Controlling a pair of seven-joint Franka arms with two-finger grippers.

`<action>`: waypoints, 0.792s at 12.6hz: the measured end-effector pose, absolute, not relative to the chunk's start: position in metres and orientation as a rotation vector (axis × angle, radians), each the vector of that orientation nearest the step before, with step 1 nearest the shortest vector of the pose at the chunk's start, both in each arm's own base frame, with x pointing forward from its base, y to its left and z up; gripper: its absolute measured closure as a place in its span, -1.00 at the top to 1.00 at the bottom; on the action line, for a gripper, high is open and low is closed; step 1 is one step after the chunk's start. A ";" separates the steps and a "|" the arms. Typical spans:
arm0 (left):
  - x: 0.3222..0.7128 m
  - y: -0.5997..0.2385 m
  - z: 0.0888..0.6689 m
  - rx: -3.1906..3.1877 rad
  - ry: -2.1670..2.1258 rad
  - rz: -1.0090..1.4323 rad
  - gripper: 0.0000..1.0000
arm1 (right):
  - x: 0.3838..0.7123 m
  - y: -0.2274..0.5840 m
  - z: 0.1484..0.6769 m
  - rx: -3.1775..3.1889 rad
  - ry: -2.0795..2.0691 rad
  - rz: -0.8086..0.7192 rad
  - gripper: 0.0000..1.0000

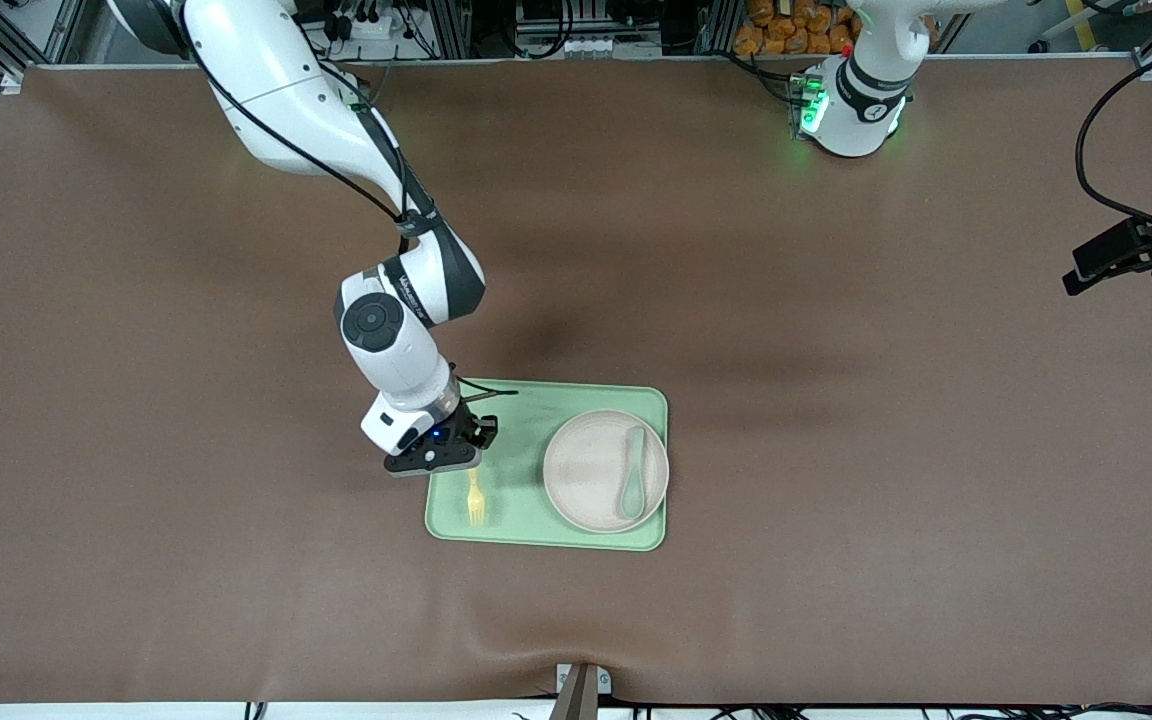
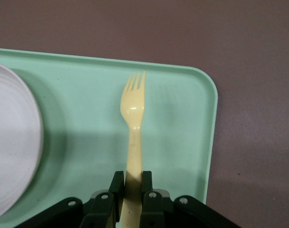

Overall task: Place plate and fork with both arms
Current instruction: 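Lift the yellow fork off the plate and lower it onto the tray, then open the right gripper to release the fork beside the plate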

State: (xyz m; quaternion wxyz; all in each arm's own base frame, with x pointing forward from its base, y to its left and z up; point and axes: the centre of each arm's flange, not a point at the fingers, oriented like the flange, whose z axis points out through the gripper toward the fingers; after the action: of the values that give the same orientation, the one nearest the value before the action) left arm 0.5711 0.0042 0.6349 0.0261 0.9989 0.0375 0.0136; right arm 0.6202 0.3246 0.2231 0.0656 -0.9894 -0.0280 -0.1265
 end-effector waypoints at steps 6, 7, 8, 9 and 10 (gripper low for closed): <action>0.571 0.004 0.635 3.087 0.115 0.042 1.00 | 0.606 0.306 0.196 -2.945 0.130 -0.324 -0.61; 0.571 0.005 0.635 3.087 0.117 0.042 1.00 | 0.606 0.304 0.195 -2.929 0.175 -0.311 -0.61; 0.571 0.007 0.635 3.087 0.122 0.042 1.00 | 0.606 0.303 0.195 -2.918 0.202 -0.302 -0.61; 0.571 0.009 0.635 3.087 0.129 0.042 1.00 | 0.606 0.304 0.195 -2.914 0.210 -0.299 -0.61; 0.571 0.011 0.635 3.086 0.132 0.042 1.00 | 0.606 0.304 0.195 -2.913 0.211 -0.298 -0.62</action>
State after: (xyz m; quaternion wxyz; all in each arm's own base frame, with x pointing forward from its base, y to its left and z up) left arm 0.5709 0.0111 0.6348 0.0260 0.9987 0.0428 0.0135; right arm 0.6055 0.3039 0.1946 0.1027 -0.9870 0.0714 -0.1008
